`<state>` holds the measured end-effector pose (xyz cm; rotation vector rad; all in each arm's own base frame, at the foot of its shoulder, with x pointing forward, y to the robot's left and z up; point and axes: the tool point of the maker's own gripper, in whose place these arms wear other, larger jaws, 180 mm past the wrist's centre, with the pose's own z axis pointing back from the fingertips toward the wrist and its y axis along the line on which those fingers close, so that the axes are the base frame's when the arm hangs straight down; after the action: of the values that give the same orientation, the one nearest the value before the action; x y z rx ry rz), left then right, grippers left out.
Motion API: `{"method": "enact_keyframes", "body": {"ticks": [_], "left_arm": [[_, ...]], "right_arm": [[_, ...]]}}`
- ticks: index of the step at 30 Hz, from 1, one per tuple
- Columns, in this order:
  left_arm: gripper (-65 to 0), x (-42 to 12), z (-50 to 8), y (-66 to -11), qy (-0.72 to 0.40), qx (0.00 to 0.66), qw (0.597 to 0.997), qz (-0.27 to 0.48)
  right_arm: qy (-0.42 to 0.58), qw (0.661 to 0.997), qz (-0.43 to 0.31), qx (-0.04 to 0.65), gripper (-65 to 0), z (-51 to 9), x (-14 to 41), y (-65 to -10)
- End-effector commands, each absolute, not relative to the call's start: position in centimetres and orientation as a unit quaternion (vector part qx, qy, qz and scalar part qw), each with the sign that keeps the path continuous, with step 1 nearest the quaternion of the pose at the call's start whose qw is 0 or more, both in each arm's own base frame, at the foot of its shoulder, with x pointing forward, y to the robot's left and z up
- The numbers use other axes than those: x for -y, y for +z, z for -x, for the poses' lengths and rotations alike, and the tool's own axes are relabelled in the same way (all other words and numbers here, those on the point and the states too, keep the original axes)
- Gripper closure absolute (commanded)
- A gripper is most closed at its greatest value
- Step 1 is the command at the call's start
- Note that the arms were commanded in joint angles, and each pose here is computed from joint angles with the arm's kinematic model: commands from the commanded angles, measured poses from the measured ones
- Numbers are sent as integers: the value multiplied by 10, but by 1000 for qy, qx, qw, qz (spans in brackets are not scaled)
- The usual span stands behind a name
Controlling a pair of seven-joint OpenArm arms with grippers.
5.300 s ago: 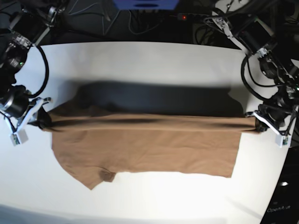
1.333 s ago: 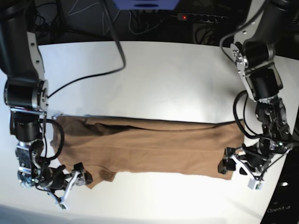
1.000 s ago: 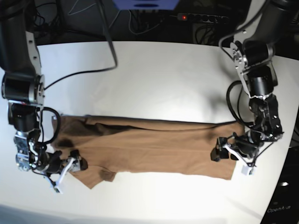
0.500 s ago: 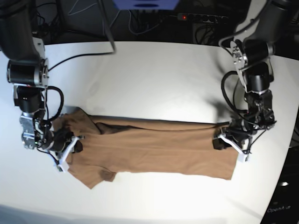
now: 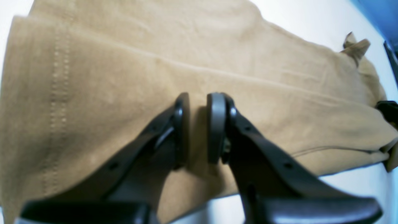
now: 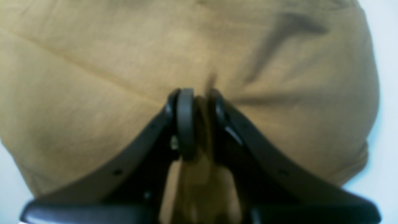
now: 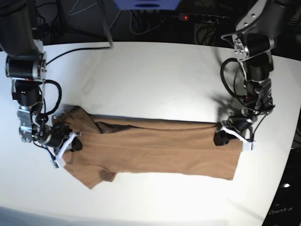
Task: Fold the T-shirt properly
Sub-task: 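Grasp the folded shirt edge with both grippers and drag it toward the robot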
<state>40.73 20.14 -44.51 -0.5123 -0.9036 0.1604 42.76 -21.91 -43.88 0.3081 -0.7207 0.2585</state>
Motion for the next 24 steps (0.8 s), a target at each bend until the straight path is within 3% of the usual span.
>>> {"method": "enact_keyframes", "body": {"ticks": [1,17,24], "left_arm": [[-100,-205,-390,-464,61,388,891,226],[-99,-217,-332,-504,66,321,921,212],[-99,-220,-324,-475,-11,317,932,173]], "right_arm": [[134,926,-131,327,-75,-420,232,-444],[117,949,-131,263,-74,-351,246,-497],[134,942,-113,285,-73,-333,254,-491]]}}
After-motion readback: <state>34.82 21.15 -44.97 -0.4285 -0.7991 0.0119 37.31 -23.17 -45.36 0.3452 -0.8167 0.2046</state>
